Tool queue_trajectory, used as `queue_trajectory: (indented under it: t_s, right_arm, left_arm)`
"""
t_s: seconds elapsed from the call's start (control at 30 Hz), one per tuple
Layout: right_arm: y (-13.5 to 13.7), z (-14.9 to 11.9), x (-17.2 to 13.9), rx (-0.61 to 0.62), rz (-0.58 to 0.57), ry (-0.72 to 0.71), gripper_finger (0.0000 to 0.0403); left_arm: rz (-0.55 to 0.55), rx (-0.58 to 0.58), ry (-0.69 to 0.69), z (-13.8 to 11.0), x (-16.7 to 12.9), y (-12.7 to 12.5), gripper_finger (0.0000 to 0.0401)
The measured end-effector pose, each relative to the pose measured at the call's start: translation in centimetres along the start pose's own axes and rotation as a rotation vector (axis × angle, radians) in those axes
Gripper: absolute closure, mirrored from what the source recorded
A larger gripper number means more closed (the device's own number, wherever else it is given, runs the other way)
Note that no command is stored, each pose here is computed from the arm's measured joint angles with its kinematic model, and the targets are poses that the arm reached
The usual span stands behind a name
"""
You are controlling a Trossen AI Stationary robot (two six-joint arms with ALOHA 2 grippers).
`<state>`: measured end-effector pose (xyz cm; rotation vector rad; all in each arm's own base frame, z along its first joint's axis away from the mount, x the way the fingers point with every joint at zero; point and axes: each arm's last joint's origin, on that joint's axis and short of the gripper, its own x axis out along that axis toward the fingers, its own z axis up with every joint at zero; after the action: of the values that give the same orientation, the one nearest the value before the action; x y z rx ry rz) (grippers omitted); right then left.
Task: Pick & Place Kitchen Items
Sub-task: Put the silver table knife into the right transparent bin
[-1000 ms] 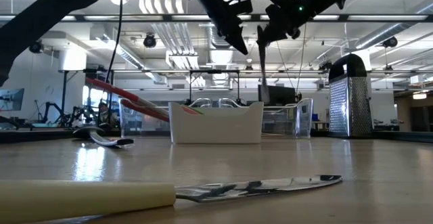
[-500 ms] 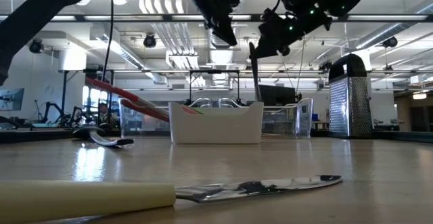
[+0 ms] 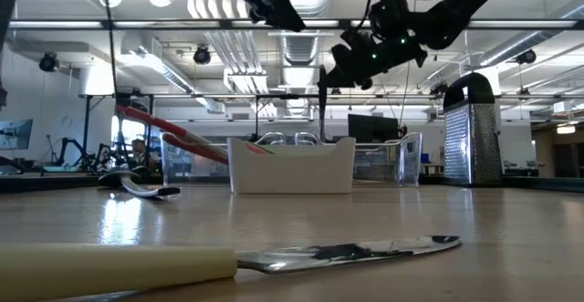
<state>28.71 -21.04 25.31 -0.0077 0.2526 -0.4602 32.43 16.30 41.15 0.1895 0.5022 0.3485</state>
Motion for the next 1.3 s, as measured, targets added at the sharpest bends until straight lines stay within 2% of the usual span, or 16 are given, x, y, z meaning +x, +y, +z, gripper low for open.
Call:
queue_trajectory:
  t_s: [0.33,0.53,0.9,1.13,1.3]
  right_arm:
    - [-1.9,-1.4,2.4,0.03,-0.031,-0.011,0.0396]
    - [-2.1,-1.6,3.0,0.042,-0.016,0.066,0.0396]
    - [-2.0,-1.9,1.4,0.044,-0.009,0.228,0.0395]
    - [-1.7,-2.8,-0.8,0.016,-0.048,0.466,0.0395]
    - [-1.8,-3.3,-2.1,0.037,-0.043,0.583,0.0395]
  left_arm:
    - [0.067,-0.06,-0.233,-3.3,-3.6,-1.2,0.0263]
    - [0.066,-0.069,-0.23,-4.0,-4.4,-1.5,0.0263]
    - [0.065,-0.07,-0.227,-4.0,-4.3,-1.5,0.0263]
    - [0.064,-0.069,-0.228,-4.0,-4.3,-1.5,0.0263]
    - [0.064,-0.07,-0.228,-4.0,-4.3,-1.5,0.0263]
